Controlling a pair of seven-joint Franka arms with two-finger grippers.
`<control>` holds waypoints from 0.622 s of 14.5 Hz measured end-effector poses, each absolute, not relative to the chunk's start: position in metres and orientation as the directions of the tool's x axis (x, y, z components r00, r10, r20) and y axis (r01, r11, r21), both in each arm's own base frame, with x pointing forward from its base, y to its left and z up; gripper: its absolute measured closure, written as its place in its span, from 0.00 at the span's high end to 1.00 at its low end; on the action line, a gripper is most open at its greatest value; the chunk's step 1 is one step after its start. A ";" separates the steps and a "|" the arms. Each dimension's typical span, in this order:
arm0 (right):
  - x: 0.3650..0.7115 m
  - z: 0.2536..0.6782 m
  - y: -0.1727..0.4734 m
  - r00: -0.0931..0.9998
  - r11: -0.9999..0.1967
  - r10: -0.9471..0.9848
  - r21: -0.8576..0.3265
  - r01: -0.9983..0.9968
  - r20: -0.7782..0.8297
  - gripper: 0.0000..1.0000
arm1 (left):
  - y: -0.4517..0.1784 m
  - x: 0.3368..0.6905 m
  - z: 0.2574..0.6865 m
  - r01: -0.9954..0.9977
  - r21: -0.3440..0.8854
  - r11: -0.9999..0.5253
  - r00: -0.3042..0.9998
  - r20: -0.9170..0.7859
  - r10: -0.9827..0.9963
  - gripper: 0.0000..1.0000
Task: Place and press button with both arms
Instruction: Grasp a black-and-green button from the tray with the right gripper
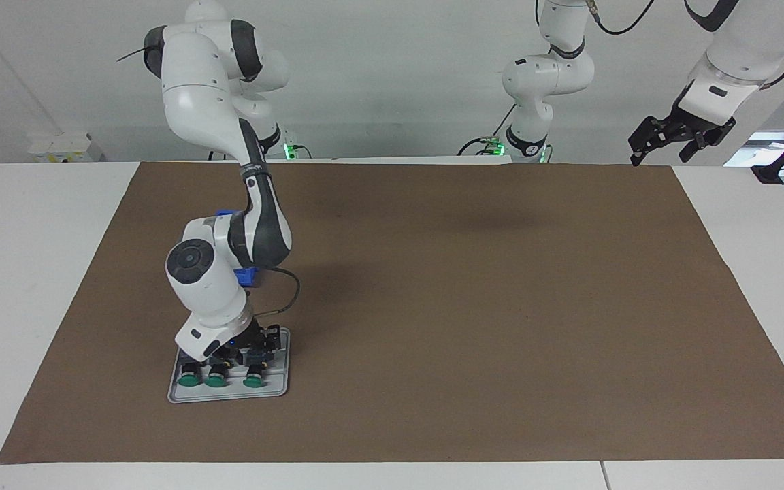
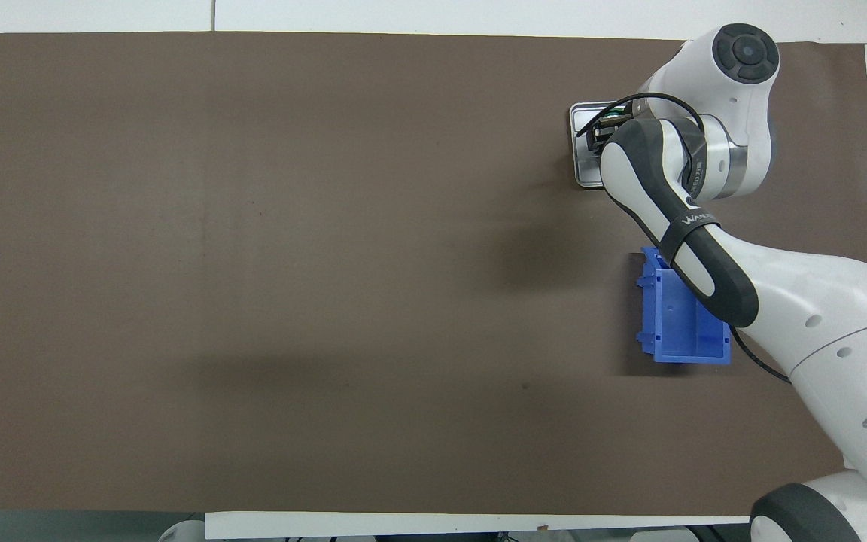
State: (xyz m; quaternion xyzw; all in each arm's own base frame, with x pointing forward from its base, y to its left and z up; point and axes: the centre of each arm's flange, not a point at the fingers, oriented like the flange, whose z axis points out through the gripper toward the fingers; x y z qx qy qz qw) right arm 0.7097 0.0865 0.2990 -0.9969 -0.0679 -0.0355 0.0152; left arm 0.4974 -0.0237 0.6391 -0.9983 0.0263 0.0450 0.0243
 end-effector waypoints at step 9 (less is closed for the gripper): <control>0.697 0.340 0.125 0.999 -0.998 0.045 -0.033 0.044 -0.022 0.41 | -0.033 0.497 0.639 -0.074 -0.046 -0.996 0.994 -0.090 -0.069 1.00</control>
